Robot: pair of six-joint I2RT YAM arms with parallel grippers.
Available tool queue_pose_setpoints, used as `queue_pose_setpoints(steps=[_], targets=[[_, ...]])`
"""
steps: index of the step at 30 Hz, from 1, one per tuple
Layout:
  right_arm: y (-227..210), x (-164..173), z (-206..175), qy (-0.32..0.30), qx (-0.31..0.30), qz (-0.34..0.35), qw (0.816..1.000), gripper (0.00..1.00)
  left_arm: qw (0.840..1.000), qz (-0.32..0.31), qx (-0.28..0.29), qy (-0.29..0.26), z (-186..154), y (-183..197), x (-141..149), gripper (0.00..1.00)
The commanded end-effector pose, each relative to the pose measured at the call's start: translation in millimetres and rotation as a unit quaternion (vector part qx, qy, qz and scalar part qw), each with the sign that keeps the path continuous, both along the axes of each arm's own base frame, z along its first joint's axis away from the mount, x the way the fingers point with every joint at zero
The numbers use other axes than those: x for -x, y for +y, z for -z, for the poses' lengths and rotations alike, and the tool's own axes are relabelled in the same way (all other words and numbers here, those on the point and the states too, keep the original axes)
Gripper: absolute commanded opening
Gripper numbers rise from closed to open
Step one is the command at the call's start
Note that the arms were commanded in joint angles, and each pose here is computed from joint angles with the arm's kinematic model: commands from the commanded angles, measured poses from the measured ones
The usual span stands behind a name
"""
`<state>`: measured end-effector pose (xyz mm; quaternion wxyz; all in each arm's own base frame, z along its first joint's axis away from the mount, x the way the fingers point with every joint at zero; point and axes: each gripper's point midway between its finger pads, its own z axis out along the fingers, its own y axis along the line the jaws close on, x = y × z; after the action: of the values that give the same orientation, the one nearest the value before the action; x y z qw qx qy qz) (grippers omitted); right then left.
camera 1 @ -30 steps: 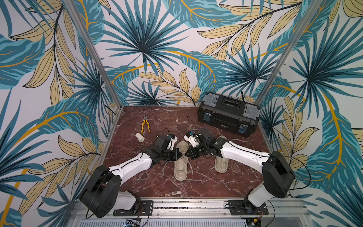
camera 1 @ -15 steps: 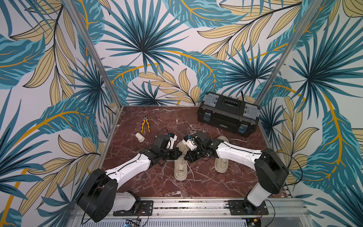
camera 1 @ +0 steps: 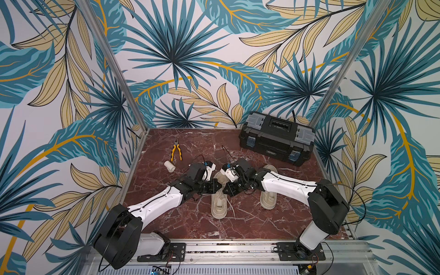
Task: Tie the shoes
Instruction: Cross the shoelace with the shoelace.
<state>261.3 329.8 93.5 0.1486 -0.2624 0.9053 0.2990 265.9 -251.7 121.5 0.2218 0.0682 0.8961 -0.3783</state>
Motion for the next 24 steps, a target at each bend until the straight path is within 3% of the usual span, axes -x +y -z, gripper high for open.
queue_pose_setpoints(steps=[1,24], targets=[[4,-2,2,-0.001,0.002,-0.001,1.0,0.0,1.0,0.015,0.005,-0.011,-4,-5,3,0.0],[6,-9,-22,-0.021,-0.025,0.013,0.999,0.0,0.999,-0.004,-0.037,-0.009,6,8,4,0.0]])
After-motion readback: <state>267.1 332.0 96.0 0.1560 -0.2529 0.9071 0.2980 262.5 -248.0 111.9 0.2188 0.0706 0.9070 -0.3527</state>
